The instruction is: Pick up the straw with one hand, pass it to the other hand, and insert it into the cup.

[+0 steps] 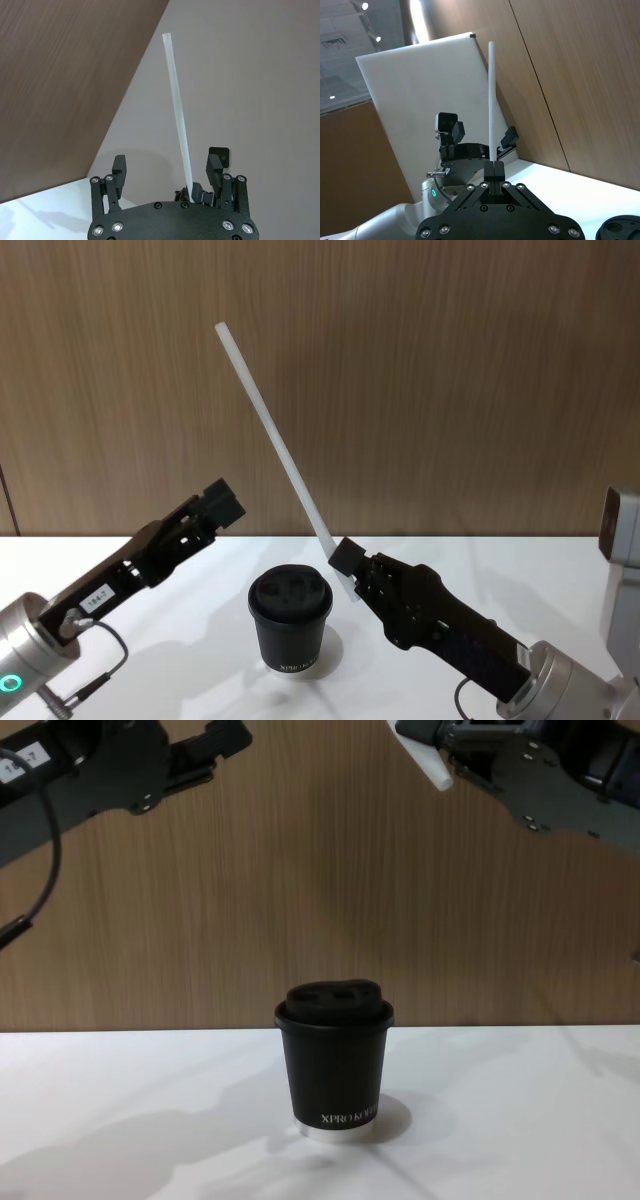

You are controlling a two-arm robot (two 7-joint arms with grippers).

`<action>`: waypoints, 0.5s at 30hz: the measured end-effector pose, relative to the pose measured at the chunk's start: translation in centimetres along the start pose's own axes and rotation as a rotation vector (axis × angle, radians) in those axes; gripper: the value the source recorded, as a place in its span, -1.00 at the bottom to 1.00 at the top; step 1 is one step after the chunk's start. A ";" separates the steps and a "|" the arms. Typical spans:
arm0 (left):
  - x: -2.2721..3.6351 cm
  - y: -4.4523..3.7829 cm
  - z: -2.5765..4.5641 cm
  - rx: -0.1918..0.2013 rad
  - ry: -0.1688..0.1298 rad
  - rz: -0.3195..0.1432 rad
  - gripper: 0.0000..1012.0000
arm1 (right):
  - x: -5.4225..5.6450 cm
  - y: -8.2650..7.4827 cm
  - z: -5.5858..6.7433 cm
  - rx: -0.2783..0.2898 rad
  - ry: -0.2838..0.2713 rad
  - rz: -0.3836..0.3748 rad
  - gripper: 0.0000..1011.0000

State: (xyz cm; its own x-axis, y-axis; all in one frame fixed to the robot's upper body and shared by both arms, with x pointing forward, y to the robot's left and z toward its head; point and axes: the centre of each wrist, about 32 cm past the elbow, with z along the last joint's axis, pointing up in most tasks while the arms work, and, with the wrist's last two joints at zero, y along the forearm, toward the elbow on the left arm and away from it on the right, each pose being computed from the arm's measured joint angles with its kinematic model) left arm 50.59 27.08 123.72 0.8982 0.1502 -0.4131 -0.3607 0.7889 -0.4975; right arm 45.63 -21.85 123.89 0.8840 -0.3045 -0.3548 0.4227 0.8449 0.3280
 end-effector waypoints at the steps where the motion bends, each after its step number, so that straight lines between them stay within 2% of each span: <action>1: 0.08 -0.08 -0.07 -0.003 0.005 -0.003 0.98 | 0.0 0.0 0.0 0.000 0.000 0.000 -1.00; 9: 0.94 -1.21 -0.75 -0.031 0.048 -0.043 0.98 | 0.0 0.0 0.0 0.000 0.000 0.000 -1.00; 15: 1.35 -1.92 -1.07 -0.047 0.067 -0.068 0.98 | 0.0 0.0 0.0 0.000 0.000 0.000 -1.00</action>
State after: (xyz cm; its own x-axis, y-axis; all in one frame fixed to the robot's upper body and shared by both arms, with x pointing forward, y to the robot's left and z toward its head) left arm 52.22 25.13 123.30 0.9027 0.0559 -0.4267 -0.3124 0.7671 -0.5603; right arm 45.63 -21.85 123.89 0.8840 -0.3045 -0.3548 0.4227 0.8449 0.3280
